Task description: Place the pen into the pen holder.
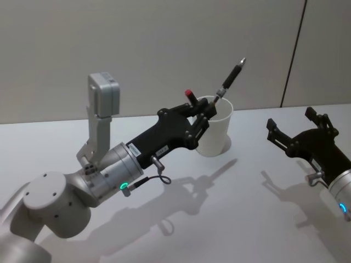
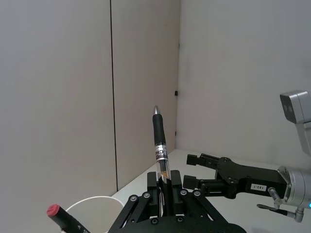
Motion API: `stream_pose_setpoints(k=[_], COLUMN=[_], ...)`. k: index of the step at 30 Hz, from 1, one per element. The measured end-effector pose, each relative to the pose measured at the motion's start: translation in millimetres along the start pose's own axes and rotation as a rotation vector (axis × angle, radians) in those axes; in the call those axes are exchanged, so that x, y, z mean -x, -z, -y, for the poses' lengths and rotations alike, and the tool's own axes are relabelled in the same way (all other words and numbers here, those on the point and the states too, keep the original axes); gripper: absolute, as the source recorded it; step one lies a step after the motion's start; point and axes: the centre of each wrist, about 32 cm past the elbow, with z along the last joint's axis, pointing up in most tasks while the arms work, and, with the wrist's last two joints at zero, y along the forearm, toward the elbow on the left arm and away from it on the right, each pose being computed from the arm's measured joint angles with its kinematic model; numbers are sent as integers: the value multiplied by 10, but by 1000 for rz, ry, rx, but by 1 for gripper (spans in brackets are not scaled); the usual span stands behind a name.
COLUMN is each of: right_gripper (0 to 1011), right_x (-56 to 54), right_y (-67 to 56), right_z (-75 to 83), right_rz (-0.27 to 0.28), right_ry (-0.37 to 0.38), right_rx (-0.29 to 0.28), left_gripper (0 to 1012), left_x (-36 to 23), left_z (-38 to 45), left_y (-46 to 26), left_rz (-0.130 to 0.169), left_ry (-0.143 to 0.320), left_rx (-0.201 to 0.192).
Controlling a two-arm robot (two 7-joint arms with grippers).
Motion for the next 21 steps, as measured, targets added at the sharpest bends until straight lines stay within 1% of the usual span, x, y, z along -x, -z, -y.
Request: stream_pose_setpoints(k=[8,13,21], right_gripper=[1001,1001,1001], right_x=[-1,-12,-44], right_y=[-1,-12,-56], right_z=[1,11,55], right_rz=[-3,-21,-96], right_ry=[-2,-19,-69], right_rx=[0,-5,-26], left_gripper=[160,160,160], left_x=[1,1,2], left_z=[67,91,117], left_y=[25,35,44], left_rz=[9,12,16], left_ry=[4,6,7], left_rx=[-11,-15,-20])
